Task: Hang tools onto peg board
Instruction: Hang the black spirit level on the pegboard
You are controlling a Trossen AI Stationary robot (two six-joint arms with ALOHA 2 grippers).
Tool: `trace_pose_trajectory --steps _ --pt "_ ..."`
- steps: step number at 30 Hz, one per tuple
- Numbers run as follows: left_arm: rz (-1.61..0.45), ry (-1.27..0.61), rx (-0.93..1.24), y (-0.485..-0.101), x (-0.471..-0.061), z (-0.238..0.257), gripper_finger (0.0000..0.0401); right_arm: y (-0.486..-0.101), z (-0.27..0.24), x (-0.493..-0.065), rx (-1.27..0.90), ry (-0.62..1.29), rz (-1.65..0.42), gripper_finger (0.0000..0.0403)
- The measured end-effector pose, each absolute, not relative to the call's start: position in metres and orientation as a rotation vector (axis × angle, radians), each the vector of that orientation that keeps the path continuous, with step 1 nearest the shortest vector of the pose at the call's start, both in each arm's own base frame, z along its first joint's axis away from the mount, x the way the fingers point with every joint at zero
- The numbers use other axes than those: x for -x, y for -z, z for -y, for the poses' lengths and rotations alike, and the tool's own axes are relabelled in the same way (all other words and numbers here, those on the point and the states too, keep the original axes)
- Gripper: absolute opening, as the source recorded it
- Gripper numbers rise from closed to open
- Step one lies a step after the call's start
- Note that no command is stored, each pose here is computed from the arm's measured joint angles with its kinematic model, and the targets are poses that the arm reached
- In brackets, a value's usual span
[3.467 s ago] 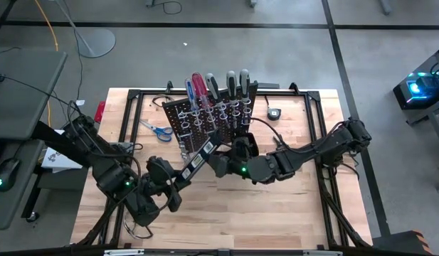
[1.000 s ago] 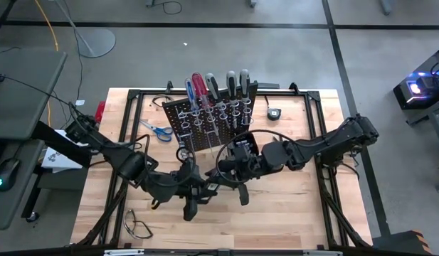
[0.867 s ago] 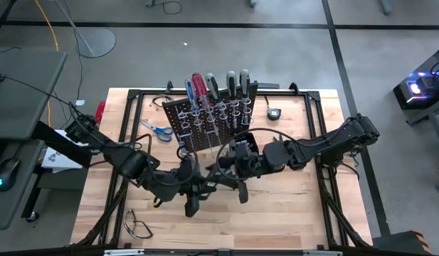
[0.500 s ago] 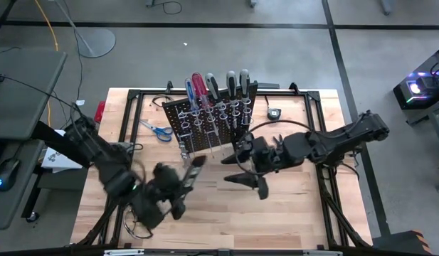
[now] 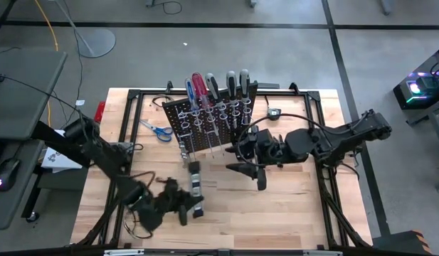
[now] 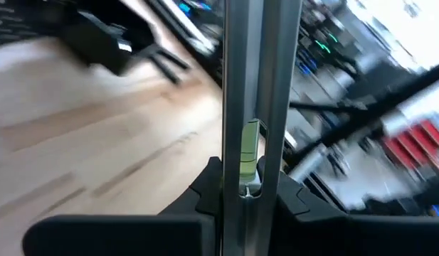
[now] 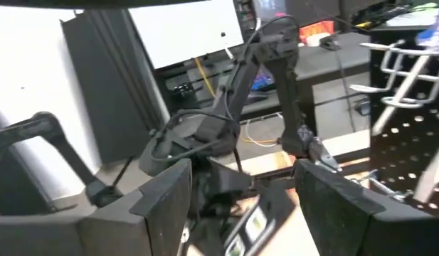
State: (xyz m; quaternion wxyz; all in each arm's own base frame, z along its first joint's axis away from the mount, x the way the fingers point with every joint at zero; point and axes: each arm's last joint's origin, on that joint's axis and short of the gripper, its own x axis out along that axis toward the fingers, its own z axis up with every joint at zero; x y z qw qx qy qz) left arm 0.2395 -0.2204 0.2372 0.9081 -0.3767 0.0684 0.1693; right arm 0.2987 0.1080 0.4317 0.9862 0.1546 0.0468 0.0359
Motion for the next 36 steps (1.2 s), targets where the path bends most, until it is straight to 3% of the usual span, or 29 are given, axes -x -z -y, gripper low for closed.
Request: trace_pose_trajectory --steps 4,10,17,30,36 --pt "-0.157 -0.178 0.745 -0.232 -0.262 0.198 0.0041 -0.431 -0.106 -0.3 -0.326 -0.059 -0.102 0.0238" --pt "-0.128 -0.132 0.769 -0.233 -0.252 0.197 0.0041 -0.424 -0.105 -0.299 -0.359 -0.043 -0.166 0.0238" --pt "-0.092 -0.251 0.861 -0.196 -0.215 0.201 0.0041 -0.42 -0.105 -0.299 -0.361 -0.017 -0.202 0.0238" --pt "-0.091 -0.05 0.828 -0.201 -0.239 0.172 0.0041 -0.419 -0.104 -0.298 -0.37 0.025 -0.205 0.0238" --pt "-0.097 -0.134 0.847 -0.195 -0.224 0.185 0.0041 -0.416 -0.104 -0.298 -0.368 0.03 -0.227 0.0238"
